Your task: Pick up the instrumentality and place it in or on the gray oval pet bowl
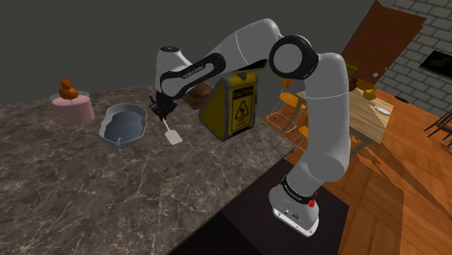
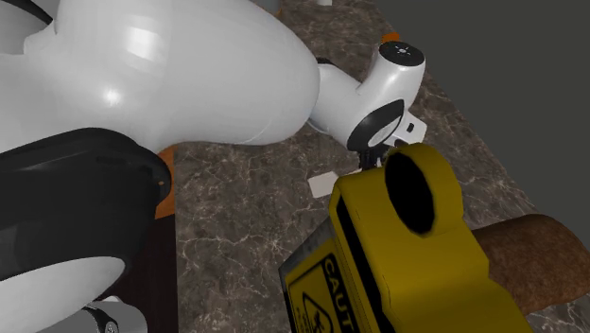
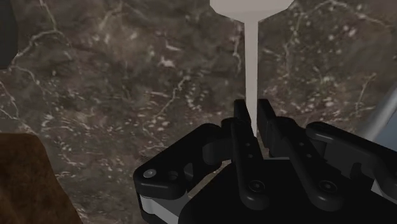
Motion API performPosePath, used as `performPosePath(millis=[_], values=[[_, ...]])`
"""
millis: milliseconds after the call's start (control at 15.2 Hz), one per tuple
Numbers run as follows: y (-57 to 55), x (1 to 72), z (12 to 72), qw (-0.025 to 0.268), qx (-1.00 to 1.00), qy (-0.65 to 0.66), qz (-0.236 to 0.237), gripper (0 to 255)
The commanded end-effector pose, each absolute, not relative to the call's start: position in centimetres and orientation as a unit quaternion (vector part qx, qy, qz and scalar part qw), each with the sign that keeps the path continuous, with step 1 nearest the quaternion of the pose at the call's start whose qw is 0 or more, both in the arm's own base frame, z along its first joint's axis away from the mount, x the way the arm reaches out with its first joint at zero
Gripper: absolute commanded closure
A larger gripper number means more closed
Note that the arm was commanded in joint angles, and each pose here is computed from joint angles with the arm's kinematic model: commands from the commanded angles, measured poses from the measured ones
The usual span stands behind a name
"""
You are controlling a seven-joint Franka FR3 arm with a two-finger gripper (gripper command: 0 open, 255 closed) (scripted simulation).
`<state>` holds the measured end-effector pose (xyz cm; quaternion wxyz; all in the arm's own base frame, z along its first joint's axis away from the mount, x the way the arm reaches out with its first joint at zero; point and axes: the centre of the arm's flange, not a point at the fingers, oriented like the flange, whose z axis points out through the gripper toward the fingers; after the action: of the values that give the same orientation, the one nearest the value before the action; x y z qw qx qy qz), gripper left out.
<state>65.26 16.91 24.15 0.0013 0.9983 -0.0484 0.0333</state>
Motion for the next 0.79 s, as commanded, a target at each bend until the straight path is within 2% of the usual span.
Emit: performPosePath(millis=[0,726], values=[[16.9,65.2,25.1,0.001,0.998,-0.048,0.033,255],[16.9,65.2,30.9,0.001,0.998,-0.048,0.033,255]])
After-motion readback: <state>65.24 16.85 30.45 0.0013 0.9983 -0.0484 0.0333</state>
